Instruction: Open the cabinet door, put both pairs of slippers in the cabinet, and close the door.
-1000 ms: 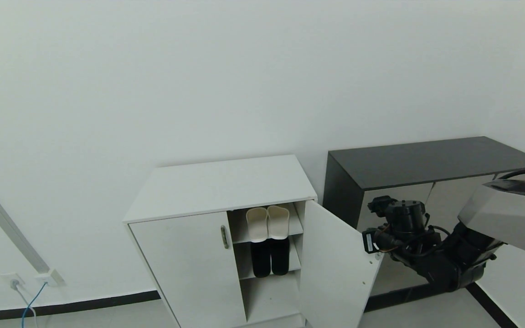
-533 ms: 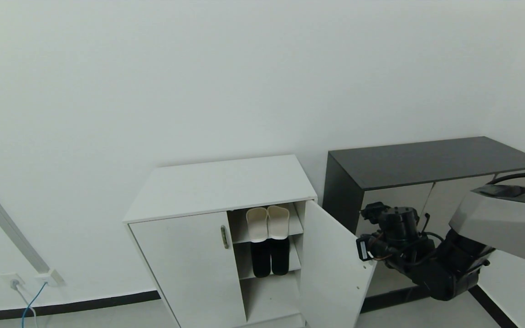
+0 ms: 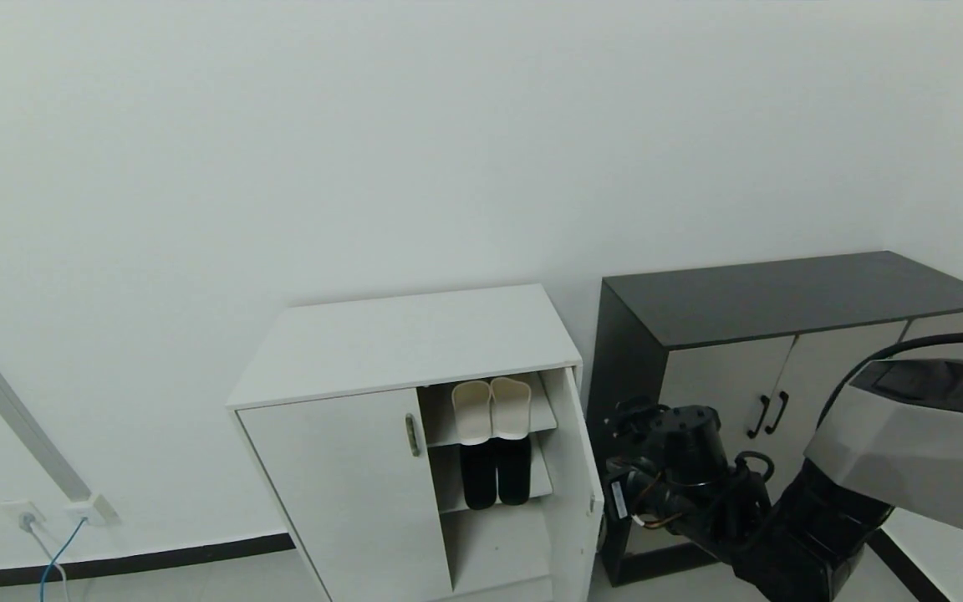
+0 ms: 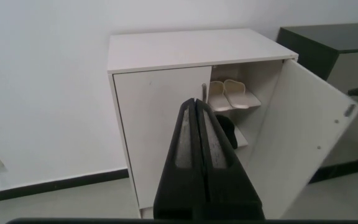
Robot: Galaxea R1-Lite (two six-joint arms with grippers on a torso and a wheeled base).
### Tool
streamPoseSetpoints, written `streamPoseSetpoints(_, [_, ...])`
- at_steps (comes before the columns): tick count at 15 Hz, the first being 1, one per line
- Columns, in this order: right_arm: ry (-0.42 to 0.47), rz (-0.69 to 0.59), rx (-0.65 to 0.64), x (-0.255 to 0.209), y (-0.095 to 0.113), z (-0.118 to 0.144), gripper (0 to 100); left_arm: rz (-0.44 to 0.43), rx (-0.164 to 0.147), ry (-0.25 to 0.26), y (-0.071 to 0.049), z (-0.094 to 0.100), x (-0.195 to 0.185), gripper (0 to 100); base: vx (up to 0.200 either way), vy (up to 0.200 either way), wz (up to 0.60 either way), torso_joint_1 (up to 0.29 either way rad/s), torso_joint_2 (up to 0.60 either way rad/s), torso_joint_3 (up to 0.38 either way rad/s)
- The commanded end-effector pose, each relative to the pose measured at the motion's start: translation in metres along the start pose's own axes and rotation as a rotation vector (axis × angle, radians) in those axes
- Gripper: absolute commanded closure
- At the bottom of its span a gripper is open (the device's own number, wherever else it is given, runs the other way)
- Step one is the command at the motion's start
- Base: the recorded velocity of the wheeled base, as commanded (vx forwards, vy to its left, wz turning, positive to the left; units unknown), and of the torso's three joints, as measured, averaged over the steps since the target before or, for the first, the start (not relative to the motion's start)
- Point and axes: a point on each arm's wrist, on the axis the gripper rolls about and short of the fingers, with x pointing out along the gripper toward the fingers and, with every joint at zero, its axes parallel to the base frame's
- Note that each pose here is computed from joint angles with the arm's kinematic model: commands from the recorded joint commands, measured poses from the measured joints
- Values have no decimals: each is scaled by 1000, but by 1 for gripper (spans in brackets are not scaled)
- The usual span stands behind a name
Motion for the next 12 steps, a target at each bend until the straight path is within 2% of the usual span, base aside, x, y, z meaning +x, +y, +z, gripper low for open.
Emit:
streamPoseSetpoints(1, [-38, 14, 4, -14, 1, 11, 100, 1, 0, 1, 0, 0, 0, 100, 0, 0, 0, 0, 0, 0])
streamPoseSetpoints(4, [-74, 18, -3, -25, 0, 16, 100, 1, 0, 1, 0, 0, 0, 100, 0, 0, 0, 0, 0, 0])
streamPoseSetpoints(7, [-80, 36, -19, -27, 8, 15, 100, 1, 0, 1, 0, 0, 0, 100, 0, 0, 0, 0, 0, 0])
streamPoseSetpoints(12, [-108, 47, -14, -29, 9, 16, 100, 1, 0, 1, 0, 0, 0, 100, 0, 0, 600, -1, 4, 1])
